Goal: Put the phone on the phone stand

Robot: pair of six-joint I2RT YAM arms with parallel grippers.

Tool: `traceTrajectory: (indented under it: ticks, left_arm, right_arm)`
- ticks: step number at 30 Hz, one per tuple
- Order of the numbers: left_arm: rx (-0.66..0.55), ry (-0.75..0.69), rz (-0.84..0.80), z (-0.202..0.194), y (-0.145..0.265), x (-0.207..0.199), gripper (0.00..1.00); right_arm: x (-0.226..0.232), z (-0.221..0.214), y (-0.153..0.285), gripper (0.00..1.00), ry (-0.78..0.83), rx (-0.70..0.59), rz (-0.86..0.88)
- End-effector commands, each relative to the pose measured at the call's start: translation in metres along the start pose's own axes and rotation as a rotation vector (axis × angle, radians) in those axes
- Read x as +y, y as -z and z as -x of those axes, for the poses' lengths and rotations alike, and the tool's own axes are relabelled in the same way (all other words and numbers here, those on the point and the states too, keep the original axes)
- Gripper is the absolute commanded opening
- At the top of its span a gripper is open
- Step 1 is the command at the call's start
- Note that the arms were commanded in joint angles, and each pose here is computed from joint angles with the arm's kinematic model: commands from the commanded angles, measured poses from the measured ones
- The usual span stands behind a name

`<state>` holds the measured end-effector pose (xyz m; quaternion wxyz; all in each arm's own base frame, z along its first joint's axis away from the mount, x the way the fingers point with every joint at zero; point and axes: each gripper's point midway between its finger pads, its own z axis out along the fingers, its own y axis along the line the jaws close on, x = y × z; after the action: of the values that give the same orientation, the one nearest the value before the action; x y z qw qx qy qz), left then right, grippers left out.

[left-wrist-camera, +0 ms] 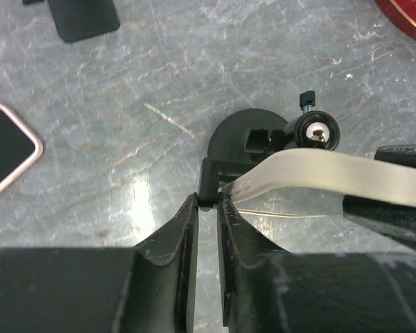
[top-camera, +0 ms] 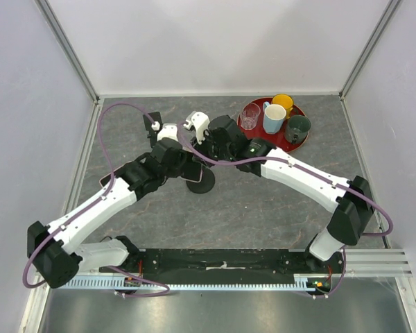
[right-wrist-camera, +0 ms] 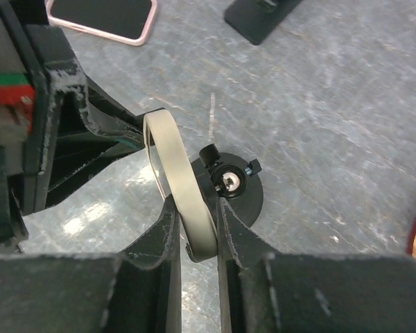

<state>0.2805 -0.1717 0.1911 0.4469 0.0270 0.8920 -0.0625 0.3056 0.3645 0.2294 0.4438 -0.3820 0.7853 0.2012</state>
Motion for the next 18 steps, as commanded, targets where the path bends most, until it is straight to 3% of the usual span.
traceTrajectory:
  ticks: [1, 6, 11, 18]
  left_arm:
    - [0.049, 0.178, -0.187, 0.01, 0.075, -0.017, 0.29]
    - [0.04, 0.289, -0.174, 0.003, 0.116, 0.01, 0.49]
    - [-0.067, 0.288, -0.172, 0.013, 0.139, 0.032, 0.49]
    - [-0.107, 0.161, -0.37, 0.033, 0.122, -0.019, 0.53]
  right_arm:
    - [-0.136, -0.061, -0.006, 0.0, 0.011, 0.198, -0.45]
    - [-0.133, -0.064, -0.012, 0.0, -0.001, 0.202, -0.393]
    - [-0.121, -0.05, -0.011, 0.0, -0.016, 0.136, -0.289]
    - [-0.099, -0.031, -0.012, 0.0, 0.014, 0.051, -0.063]
